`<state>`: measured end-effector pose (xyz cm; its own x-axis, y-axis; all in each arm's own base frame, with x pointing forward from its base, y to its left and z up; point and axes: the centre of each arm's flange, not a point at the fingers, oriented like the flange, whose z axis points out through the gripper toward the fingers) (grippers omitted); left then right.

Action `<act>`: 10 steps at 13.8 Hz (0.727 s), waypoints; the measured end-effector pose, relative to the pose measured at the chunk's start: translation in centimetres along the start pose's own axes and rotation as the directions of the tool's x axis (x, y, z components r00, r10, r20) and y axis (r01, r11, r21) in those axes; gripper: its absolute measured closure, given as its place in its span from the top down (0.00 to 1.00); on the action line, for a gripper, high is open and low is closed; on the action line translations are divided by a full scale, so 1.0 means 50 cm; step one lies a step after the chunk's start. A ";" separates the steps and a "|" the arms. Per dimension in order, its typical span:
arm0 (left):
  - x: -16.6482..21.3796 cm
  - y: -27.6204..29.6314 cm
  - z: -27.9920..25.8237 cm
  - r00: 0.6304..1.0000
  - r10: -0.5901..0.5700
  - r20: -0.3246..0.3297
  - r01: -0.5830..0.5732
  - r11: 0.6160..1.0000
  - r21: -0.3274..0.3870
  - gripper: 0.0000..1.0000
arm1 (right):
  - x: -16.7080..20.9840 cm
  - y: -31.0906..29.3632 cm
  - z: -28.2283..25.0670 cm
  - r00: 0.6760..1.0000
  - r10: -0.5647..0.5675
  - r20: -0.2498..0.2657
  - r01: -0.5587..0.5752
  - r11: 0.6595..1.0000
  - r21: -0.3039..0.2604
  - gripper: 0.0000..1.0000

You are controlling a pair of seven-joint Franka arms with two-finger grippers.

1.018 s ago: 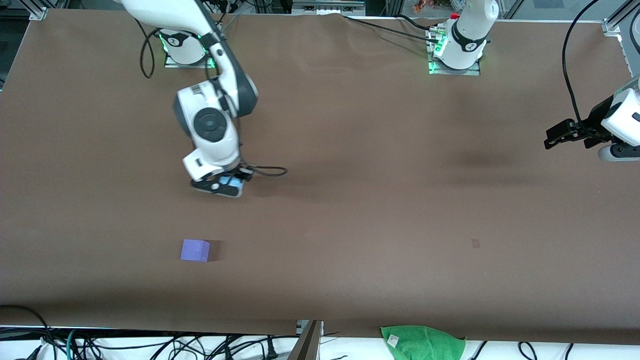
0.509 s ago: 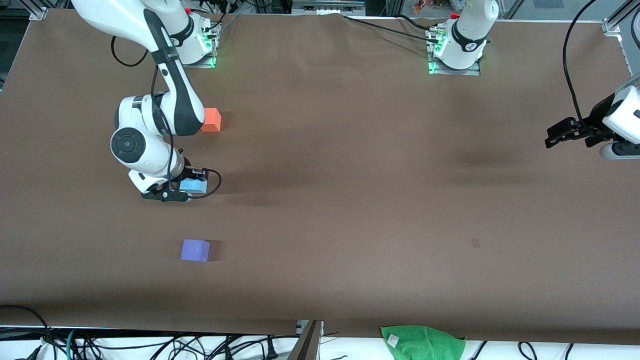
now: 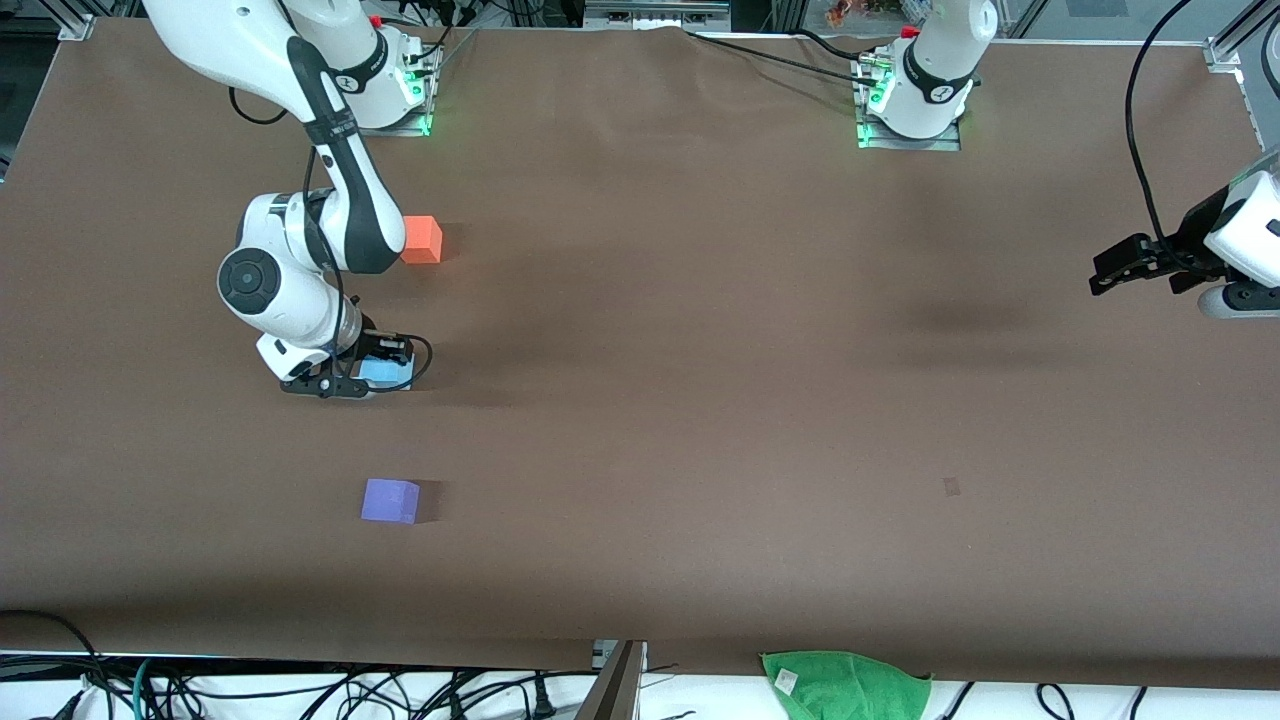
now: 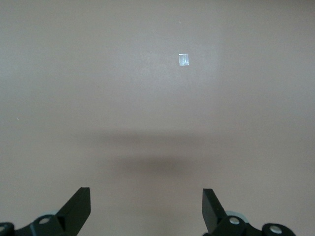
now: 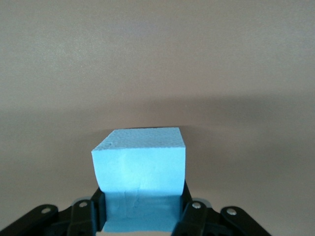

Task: Place blue block between orange and purple blocks
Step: 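Carry the light-blue cube with the right gripper toward the orange cube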

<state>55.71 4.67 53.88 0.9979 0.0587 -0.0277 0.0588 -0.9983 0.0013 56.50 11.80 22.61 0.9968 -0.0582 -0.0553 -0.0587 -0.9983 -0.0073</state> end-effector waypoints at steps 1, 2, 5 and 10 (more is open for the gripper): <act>0.000 0.000 0.000 1.000 0.000 0.000 0.000 1.000 0.000 1.00 | -0.004 -0.010 0.008 1.000 -0.008 -0.002 0.008 1.000 0.001 0.56; 0.000 0.000 0.000 1.000 0.000 0.000 0.000 1.000 0.000 1.00 | -0.008 -0.020 0.016 1.000 -0.017 -0.003 0.017 1.000 0.002 0.56; 0.000 0.000 0.001 1.000 0.000 0.001 0.000 1.000 0.000 1.00 | -0.017 -0.039 0.039 0.999 -0.034 -0.009 0.034 0.999 0.001 0.56; 0.000 0.000 0.001 1.000 0.000 0.001 0.000 1.000 0.000 1.00 | -0.016 -0.040 0.041 0.999 -0.037 -0.026 0.037 0.999 0.002 0.90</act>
<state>55.70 4.67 53.84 0.9979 0.0586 -0.0287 0.0587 -0.9983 0.0014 55.73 13.88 20.63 0.9993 -0.0215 -0.0294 -0.0218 -0.9997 -0.0112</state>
